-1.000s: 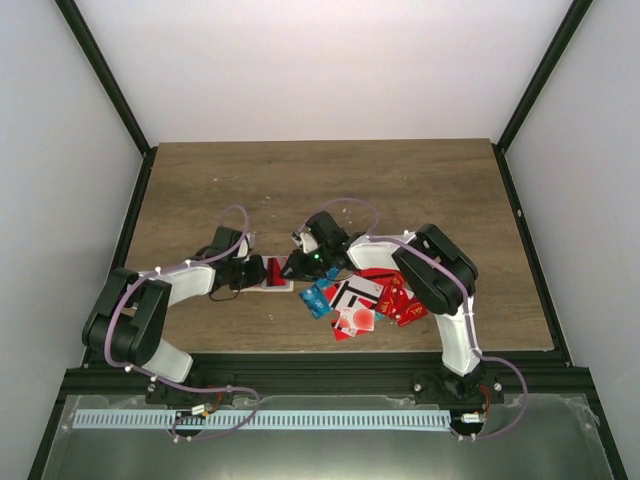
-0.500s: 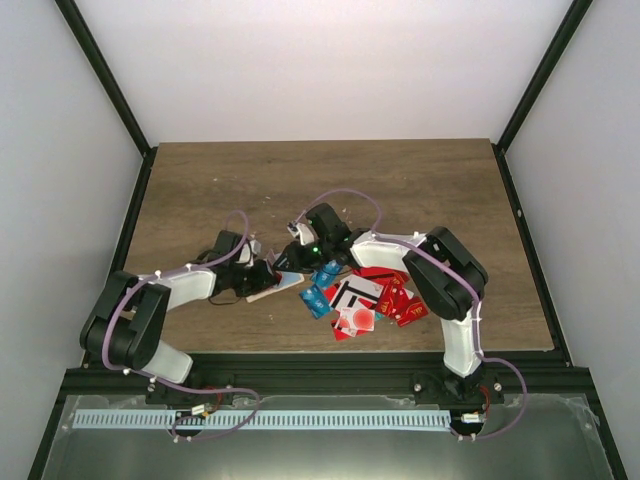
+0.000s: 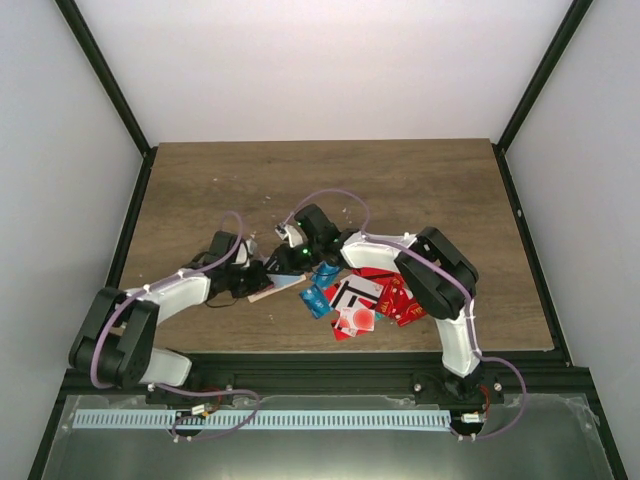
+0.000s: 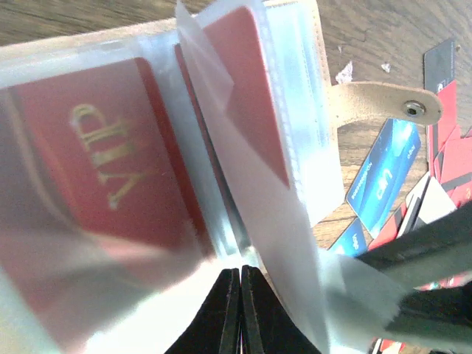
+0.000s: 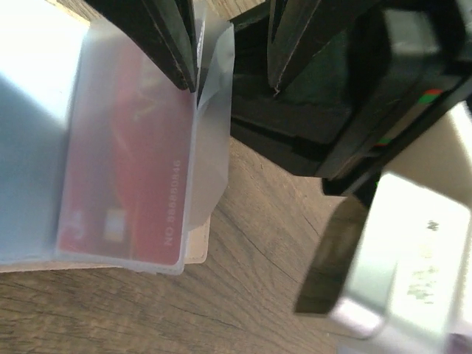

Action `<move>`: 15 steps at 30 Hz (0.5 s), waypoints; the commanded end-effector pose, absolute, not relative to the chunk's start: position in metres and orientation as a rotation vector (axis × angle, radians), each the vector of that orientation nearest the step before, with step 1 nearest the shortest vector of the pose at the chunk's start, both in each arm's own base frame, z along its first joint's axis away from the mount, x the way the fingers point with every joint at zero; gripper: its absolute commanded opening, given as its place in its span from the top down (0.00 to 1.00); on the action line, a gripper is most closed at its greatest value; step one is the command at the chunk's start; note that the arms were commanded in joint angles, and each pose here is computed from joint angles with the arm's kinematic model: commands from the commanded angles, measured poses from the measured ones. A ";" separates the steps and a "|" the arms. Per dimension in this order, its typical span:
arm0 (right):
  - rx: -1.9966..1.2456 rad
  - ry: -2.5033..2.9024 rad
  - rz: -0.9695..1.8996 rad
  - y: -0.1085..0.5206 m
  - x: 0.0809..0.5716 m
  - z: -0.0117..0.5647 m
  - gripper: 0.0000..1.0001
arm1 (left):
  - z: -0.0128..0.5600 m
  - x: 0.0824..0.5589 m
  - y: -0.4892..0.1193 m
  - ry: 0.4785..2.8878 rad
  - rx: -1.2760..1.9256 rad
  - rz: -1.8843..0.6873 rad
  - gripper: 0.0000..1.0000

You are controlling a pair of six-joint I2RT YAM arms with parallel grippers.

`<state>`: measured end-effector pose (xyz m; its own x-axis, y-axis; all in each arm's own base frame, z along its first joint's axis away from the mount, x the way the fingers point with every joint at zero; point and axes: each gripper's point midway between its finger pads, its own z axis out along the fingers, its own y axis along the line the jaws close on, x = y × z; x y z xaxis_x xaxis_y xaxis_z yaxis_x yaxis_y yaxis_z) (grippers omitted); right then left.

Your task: Put the credit cards into the card holder

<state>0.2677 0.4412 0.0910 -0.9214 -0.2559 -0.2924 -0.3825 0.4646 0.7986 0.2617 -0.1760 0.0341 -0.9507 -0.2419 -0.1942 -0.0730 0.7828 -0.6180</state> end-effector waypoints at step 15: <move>-0.639 2.610 1.469 0.477 0.253 0.076 0.71 | 0.084 0.223 -0.144 2.629 -0.335 -0.831 0.94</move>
<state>0.2522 0.4683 0.0689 -0.9129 -0.3145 -0.2601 -0.3871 0.4654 0.7960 0.2249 -0.1520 0.0763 -0.9247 -0.2839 -0.2536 -0.0781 0.7935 -0.6035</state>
